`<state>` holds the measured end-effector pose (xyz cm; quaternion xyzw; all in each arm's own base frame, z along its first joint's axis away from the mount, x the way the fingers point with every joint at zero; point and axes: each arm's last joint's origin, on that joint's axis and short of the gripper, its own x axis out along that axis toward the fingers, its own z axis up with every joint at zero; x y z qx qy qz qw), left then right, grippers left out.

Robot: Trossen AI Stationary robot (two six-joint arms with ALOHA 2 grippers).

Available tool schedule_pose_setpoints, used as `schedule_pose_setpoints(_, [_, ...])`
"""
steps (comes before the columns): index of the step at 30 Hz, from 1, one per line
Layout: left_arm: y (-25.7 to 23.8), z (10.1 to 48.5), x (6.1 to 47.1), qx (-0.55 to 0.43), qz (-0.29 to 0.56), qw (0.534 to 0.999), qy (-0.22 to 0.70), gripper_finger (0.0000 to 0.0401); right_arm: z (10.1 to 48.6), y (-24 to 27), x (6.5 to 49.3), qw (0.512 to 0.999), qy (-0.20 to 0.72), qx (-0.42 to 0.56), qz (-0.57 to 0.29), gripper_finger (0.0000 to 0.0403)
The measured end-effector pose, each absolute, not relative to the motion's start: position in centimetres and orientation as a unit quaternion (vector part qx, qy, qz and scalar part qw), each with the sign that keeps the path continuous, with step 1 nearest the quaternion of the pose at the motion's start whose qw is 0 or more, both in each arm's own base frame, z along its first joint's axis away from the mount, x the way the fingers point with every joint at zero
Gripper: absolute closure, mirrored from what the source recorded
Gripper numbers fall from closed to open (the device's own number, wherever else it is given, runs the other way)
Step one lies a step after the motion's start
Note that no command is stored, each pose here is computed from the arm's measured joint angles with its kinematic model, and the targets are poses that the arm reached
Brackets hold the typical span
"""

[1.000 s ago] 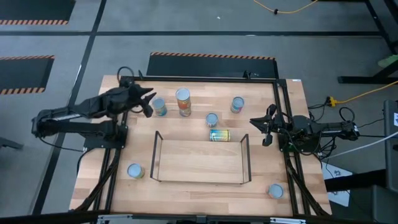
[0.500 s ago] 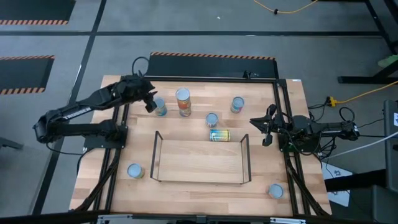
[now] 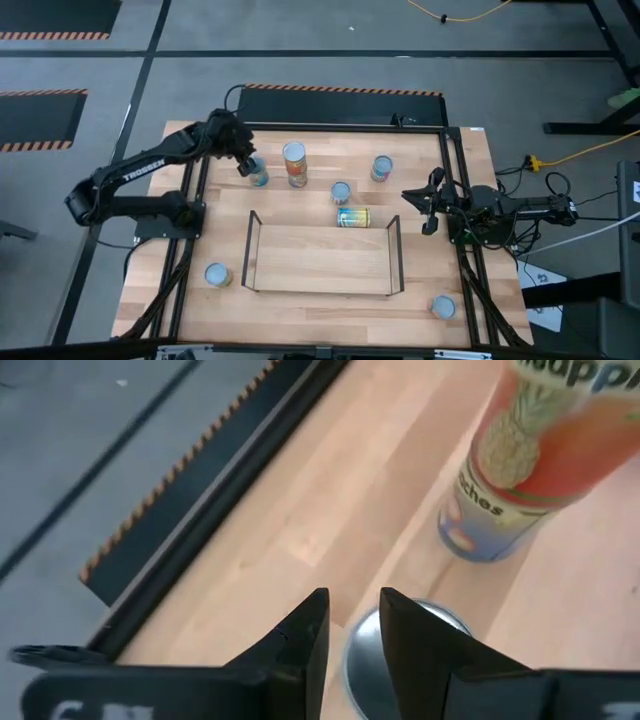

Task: Pick and place cans onto a shelf
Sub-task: Put the yellow blue canned tomatoes on the shelf

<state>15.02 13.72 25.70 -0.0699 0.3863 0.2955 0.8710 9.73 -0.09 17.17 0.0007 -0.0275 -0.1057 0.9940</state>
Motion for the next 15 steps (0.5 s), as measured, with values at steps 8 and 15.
schedule_pose_setpoints(8, [14.7, 24.5, 15.4, -0.092, 0.287, 0.861, 0.409, 0.0321, 17.2, -0.1, 9.7, 0.994, -0.028, 0.001, -0.106, 0.0354])
schedule_pose_setpoints(15, [15.0, 23.4, 15.5, -0.111, 0.284, 0.844, 0.441, 0.032, 17.2, -0.1, 9.7, 0.994, -0.028, 0.001, -0.106, 0.0354])
